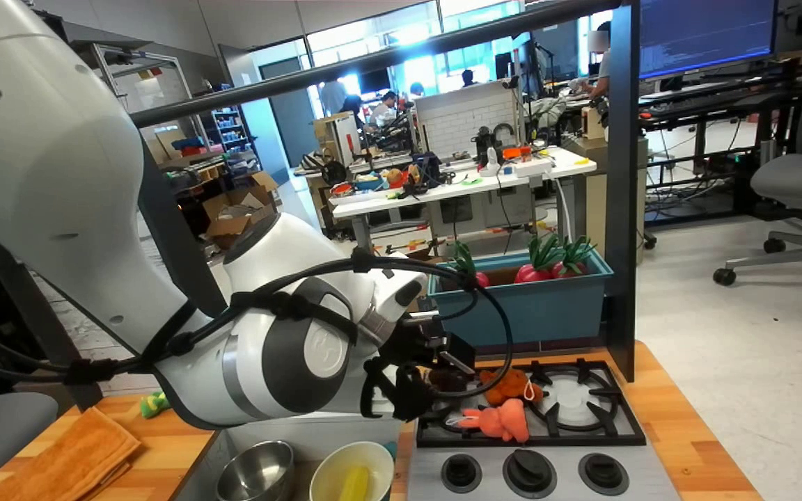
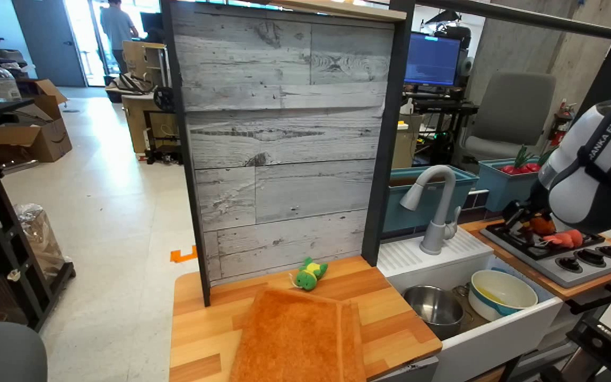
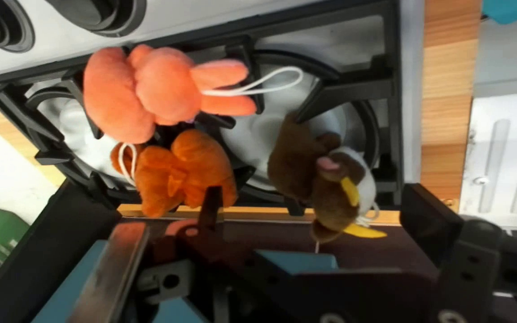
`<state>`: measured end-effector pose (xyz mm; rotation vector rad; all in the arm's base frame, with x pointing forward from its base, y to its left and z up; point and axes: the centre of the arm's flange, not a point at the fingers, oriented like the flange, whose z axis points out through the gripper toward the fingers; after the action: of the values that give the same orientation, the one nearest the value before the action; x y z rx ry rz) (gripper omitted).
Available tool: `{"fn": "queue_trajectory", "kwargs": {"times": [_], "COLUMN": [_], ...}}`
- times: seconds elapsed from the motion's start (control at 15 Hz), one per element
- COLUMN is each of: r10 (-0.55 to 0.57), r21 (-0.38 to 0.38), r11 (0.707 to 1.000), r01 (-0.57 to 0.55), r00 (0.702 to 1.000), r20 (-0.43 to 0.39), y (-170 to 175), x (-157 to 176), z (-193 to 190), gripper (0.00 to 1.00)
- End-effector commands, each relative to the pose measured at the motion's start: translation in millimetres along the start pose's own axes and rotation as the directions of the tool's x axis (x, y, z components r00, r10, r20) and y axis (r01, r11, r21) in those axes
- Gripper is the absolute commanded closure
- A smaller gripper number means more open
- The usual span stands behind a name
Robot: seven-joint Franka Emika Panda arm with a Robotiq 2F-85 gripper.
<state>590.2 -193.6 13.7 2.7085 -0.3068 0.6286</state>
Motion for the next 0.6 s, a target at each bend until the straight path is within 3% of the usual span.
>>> {"fn": "queue_trajectory", "kwargs": {"times": [0.0,0.07,0.27,0.33,0.4,0.47,0.53], "r10": [0.021,0.019,0.009,0.012,0.011,0.005,0.004], "r21": [-0.003,-0.002,0.019,0.02,0.023,0.029,0.029], "r11": [1.0,1.0,1.0,1.0,1.0,1.0,1.0], "r01": [-0.021,-0.019,-0.009,-0.012,-0.011,-0.005,-0.004], "r00": [1.0,1.0,1.0,1.0,1.0,1.0,1.0], "r20": [-0.004,0.005,-0.002,-0.002,-0.003,-0.002,0.0], "y": [9.2,7.3,-8.8,-14.5,-19.3,-23.4,-26.9], "x": [-3.1,-3.8,-3.7,-3.2,-3.2,-3.0,-3.3], "z": [-10.9,-7.6,1.9,4.0,5.7,7.4,9.4], "gripper": [0.25,0.26,0.51,0.42,0.56,0.57,0.69]}}
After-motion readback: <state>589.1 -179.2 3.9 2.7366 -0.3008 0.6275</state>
